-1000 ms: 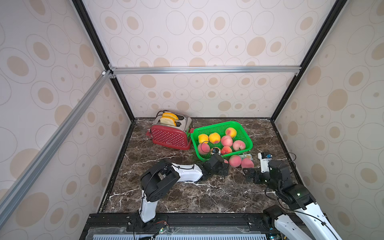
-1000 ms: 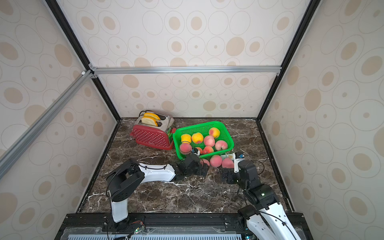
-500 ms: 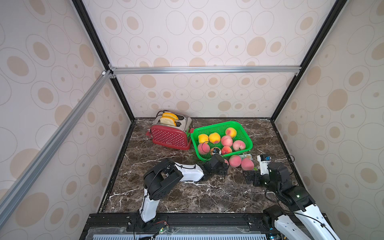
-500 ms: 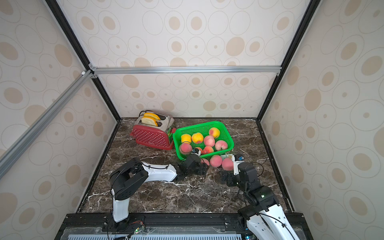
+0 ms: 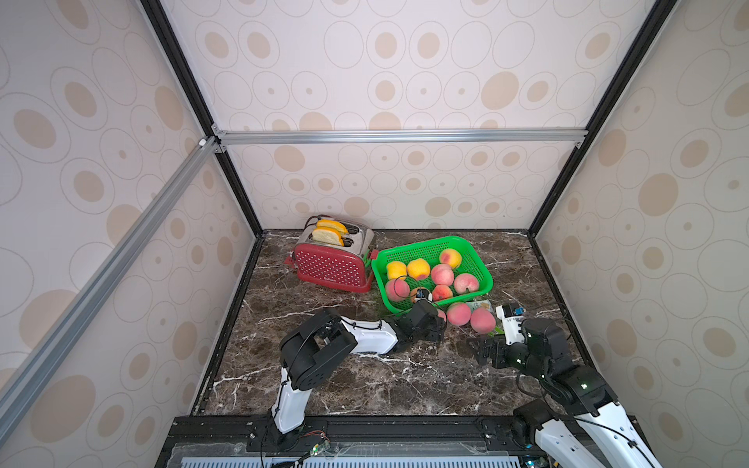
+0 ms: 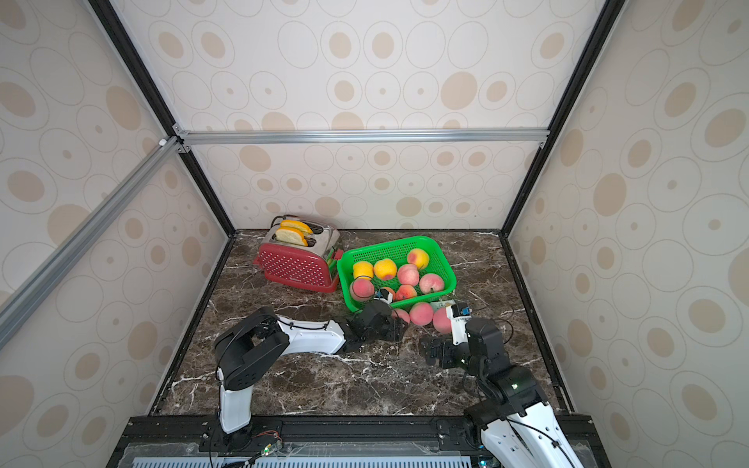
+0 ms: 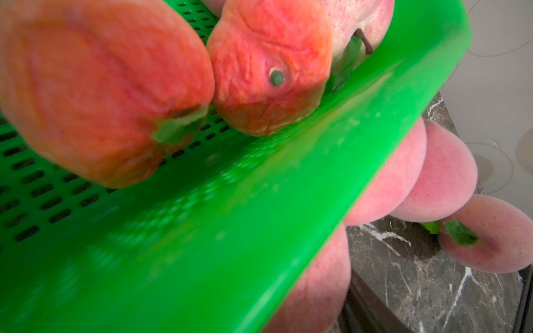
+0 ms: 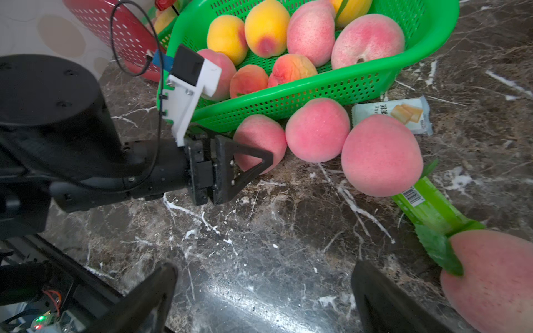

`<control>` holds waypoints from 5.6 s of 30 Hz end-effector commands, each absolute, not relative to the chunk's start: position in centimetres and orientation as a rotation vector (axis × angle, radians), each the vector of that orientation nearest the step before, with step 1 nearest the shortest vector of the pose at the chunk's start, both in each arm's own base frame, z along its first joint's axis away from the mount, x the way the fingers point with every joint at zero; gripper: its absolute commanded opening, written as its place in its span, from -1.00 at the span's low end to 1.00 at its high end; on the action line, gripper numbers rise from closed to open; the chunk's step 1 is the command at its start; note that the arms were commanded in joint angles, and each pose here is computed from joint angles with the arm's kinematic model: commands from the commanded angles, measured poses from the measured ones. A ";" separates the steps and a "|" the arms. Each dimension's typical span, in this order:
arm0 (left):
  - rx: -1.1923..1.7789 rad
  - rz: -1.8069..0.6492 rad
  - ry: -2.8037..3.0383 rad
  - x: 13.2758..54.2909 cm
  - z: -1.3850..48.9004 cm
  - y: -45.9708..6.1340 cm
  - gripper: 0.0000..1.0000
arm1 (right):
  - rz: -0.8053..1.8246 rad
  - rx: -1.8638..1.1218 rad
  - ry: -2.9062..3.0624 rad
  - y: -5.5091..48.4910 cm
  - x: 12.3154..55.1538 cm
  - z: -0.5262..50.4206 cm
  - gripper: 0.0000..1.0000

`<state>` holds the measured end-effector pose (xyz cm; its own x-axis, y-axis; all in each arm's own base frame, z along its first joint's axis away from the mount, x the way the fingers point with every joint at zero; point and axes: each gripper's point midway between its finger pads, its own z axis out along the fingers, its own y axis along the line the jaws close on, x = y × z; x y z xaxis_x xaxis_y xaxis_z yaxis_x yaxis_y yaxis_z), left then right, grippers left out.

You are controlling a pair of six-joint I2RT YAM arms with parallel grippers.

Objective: Put the peaches into the basket
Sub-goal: Pick up the peach from the center of the board, then place the peach in the basket, then pick up the peach from the center of the board.

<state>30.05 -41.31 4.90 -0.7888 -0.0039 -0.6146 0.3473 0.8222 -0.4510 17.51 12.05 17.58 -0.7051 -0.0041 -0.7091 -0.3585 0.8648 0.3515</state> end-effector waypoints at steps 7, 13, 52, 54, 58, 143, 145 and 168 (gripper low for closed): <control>0.299 -0.721 2.337 29.7 8.1 -41.5 0.42 | 0.727 -0.292 2.317 12.3 14.2 17.8 0.98; 0.321 -0.711 2.315 28.7 10.4 -40.8 0.42 | 0.727 -0.303 2.298 12.2 14.0 18.8 0.96; 0.604 -0.193 2.336 42.6 16.3 -34.3 0.44 | 0.658 -0.433 2.199 13.6 17.3 21.7 0.99; 0.628 -0.148 2.334 43.2 16.0 -34.2 0.44 | 0.653 -0.431 2.200 13.6 17.4 21.5 0.99; 0.641 -0.084 2.328 44.2 15.4 -34.1 0.45 | 0.645 -0.431 2.204 13.6 17.6 21.2 1.00; 0.658 -0.433 2.233 20.5 18.4 -26.5 0.84 | 0.170 -0.220 2.492 8.5 23.7 13.4 1.00; 0.666 -0.455 2.232 20.0 18.3 -26.8 0.84 | 0.180 -0.205 2.502 8.3 23.8 12.8 1.00; 0.665 -0.555 2.210 19.0 18.4 -27.3 0.83 | 0.207 -0.152 2.579 7.9 27.1 8.9 1.00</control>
<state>19.25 -27.15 17.43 -0.5918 0.3147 -0.7421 0.6087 0.7781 -0.1554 26.71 7.79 9.27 -0.8484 -0.0566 -0.5263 -0.1364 0.9841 0.1140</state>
